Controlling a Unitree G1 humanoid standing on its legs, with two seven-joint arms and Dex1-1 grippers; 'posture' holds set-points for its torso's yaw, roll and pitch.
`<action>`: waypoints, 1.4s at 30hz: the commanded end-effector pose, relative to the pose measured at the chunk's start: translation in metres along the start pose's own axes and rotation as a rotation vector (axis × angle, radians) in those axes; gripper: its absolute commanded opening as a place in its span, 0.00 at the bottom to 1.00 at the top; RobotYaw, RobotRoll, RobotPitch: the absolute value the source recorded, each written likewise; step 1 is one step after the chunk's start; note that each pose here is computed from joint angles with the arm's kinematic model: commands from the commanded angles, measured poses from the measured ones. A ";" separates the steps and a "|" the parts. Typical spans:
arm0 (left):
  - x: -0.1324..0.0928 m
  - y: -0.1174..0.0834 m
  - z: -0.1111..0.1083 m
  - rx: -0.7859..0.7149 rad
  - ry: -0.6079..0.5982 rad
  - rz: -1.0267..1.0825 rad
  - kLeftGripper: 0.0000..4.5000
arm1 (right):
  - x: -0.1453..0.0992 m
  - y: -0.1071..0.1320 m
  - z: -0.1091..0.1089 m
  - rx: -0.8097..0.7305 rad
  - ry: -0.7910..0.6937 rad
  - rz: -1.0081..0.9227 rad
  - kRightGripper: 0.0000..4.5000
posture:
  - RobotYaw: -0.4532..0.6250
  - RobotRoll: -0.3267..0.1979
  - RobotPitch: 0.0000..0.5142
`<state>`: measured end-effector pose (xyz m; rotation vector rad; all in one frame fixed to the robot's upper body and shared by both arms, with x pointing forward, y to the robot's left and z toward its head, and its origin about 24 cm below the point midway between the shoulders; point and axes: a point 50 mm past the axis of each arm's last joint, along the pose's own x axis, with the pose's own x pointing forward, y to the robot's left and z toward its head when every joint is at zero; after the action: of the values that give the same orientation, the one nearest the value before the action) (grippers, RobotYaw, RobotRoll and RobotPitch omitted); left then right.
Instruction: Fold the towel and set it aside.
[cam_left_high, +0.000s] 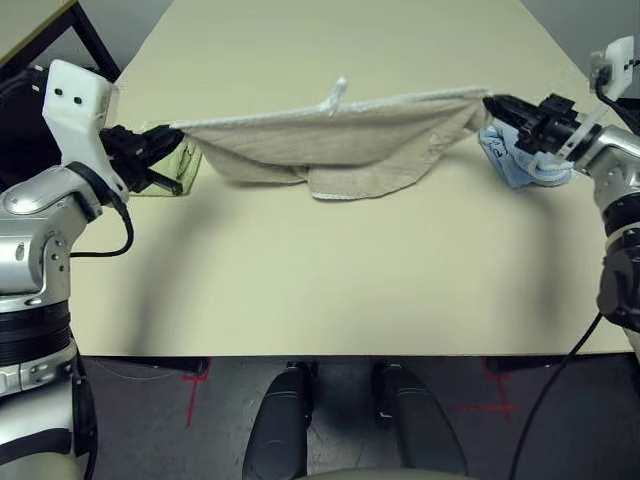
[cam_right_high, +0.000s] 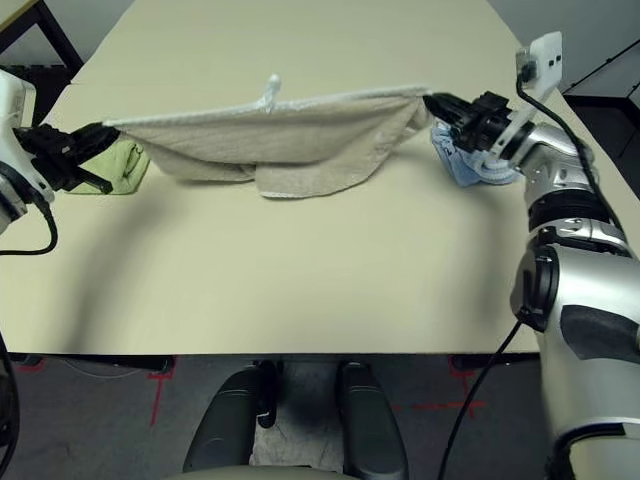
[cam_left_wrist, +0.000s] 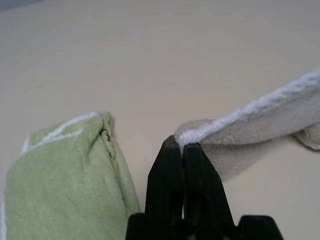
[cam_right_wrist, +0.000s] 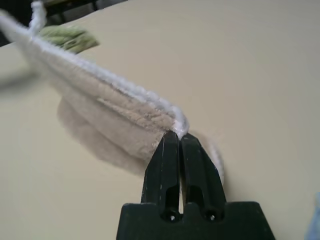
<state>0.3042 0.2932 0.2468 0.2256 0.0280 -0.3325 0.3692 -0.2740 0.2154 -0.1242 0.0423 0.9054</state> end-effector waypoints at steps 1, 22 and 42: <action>0.006 0.012 0.010 -0.013 -0.012 0.053 0.01 | -0.006 0.004 -0.007 -0.059 0.167 0.096 0.00 | 0.39 0.62 0.48; 0.050 0.045 0.096 0.119 -0.734 0.506 0.01 | 0.038 -0.012 0.101 -0.365 -0.566 -0.986 0.00 | 0.40 0.62 0.57; 0.004 0.008 -0.032 0.132 0.162 -0.345 0.01 | 0.023 0.003 0.001 -0.496 0.191 -0.083 0.00 | 0.40 0.62 0.56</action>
<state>0.3157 0.3063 0.2182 0.3699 0.1494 -0.6225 0.3828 -0.2505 0.2137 -0.6333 -0.0612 0.7734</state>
